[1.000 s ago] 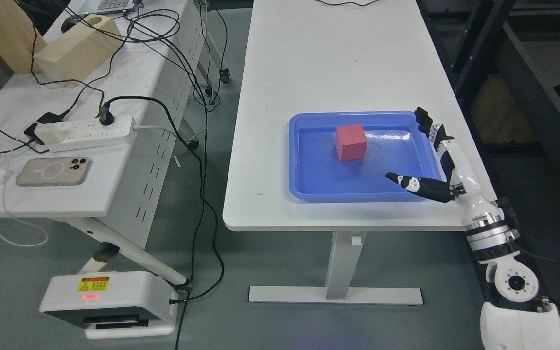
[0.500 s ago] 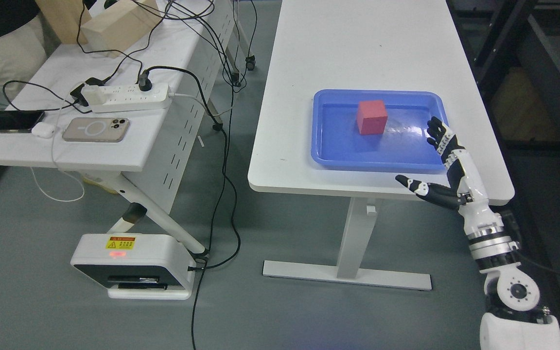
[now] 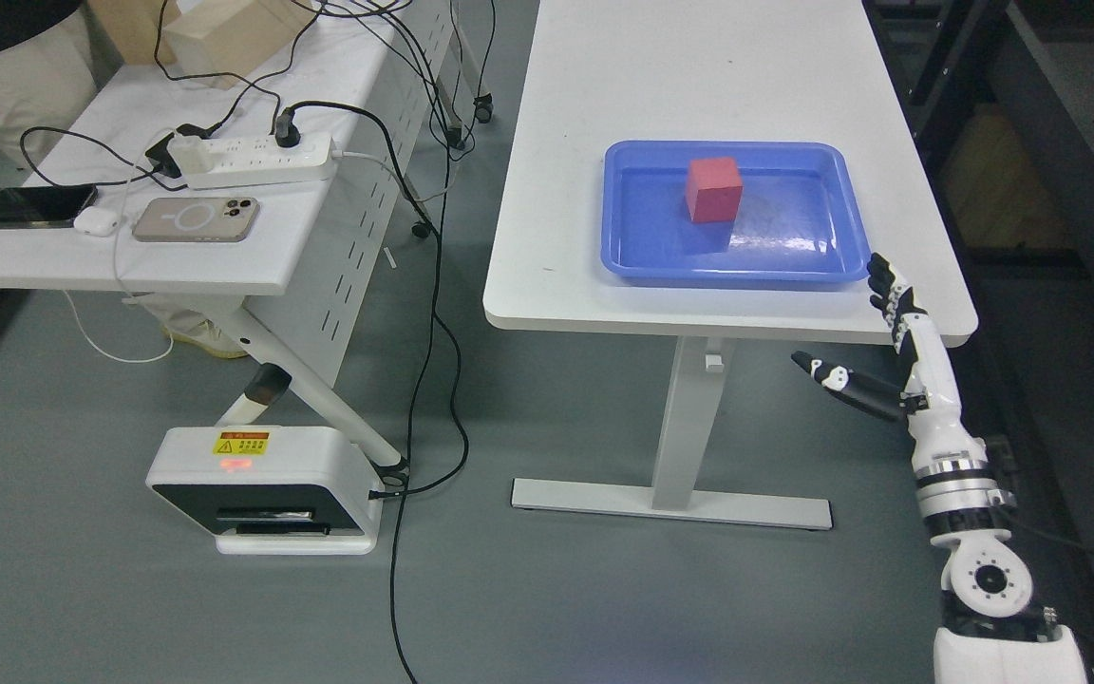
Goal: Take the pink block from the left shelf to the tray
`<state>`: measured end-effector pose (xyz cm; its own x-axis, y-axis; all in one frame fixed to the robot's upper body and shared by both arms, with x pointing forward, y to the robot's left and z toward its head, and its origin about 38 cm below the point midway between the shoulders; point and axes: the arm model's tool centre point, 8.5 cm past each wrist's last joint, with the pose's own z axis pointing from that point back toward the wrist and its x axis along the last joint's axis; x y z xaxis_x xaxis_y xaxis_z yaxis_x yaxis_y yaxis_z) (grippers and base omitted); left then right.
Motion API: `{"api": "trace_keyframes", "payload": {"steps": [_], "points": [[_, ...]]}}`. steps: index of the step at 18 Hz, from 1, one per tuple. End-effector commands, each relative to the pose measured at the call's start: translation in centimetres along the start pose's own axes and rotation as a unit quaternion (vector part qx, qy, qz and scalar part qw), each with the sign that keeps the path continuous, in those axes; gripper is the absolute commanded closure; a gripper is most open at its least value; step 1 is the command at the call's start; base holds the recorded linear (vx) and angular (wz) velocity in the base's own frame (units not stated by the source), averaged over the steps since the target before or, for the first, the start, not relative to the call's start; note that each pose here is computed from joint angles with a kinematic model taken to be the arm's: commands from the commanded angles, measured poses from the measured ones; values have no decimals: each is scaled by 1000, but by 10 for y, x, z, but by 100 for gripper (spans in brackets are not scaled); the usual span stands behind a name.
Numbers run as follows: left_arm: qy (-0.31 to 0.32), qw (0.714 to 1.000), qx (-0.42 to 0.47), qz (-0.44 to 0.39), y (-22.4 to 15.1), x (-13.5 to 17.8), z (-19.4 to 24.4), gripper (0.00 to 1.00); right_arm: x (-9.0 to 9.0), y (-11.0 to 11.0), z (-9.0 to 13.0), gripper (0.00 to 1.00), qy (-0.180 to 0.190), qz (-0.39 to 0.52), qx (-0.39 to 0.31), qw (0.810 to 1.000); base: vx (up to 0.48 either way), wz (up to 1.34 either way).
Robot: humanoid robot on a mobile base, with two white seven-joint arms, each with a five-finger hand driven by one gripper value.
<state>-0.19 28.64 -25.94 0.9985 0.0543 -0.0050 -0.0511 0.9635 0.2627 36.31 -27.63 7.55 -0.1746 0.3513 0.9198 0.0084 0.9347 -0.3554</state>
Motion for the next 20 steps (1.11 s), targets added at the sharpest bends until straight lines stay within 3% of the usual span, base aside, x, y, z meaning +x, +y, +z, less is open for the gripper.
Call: {"api": "trace_keyframes", "payload": {"steps": [1, 4, 7, 14, 20], "points": [[-24, 1000, 7, 4, 9, 25, -1, 0, -6, 8, -3, 1, 22, 6, -50, 998, -64, 0], [-24, 1000, 7, 4, 9, 26, -1, 0, -8, 3, -1, 1, 25, -69, -89, 993, -49, -1], [-24, 1000, 7, 4, 9, 25, -1, 0, -8, 3, -1, 1, 22, -82, -91, 992, -5, 0], [-24, 1000, 7, 4, 9, 25, -1, 0, -2, 31, -4, 1, 14, -78, -10, 997, 0, 0], [-24, 1000, 7, 4, 9, 25, -1, 0, -2, 34, -4, 1, 16, -78, 9, 997, 0, 0]]}}
